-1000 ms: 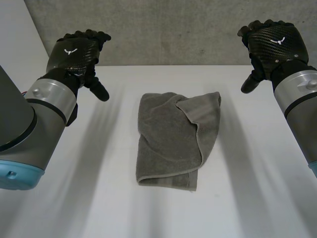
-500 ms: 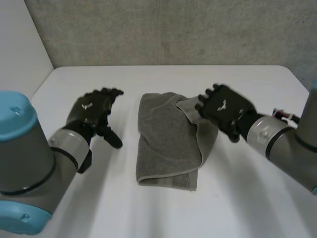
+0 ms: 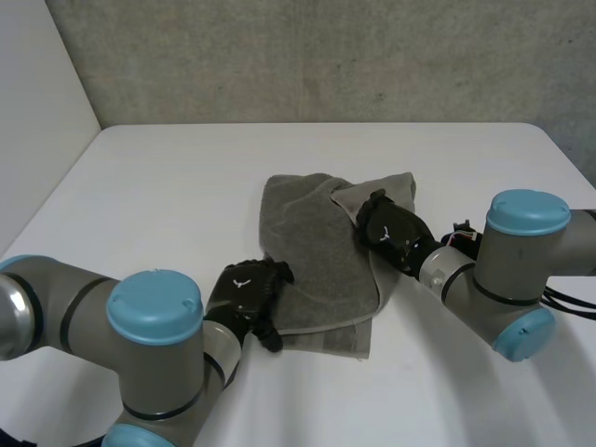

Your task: Fold the towel.

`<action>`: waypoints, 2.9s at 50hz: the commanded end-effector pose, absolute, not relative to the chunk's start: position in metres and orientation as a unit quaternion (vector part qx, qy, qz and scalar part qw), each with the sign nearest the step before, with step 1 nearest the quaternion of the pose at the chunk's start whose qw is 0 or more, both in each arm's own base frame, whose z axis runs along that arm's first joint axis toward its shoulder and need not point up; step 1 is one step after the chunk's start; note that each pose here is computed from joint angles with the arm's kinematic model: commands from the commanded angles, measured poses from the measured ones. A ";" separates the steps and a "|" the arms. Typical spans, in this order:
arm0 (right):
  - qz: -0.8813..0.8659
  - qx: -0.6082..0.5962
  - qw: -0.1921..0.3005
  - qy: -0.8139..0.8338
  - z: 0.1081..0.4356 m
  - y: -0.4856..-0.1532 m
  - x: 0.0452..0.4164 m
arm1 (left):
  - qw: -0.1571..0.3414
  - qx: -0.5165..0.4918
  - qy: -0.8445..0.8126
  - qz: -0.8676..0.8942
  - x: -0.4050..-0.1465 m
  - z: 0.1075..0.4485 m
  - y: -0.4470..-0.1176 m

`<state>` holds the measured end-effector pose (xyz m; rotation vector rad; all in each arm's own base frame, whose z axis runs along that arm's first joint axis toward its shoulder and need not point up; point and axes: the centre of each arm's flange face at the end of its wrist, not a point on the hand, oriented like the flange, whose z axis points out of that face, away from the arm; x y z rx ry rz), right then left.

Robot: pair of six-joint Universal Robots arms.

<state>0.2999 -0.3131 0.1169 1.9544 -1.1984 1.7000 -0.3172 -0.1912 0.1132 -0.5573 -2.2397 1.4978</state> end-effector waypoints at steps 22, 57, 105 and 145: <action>0.655 0.480 0.061 -0.581 0.179 -0.318 0.279 | 0.186 -0.185 -0.791 0.553 -0.327 0.106 -0.207; 0.749 0.290 0.001 -0.595 0.347 -0.259 0.201 | 0.127 -0.199 -0.679 0.695 -0.323 0.195 -0.220; 0.573 0.588 -0.117 -0.559 0.140 -0.187 0.319 | 0.136 -0.233 -0.638 0.721 -0.281 0.244 -0.215; 0.548 0.533 -0.107 -0.635 0.135 -0.203 0.311 | 0.120 -0.223 -0.654 0.713 -0.270 0.235 -0.223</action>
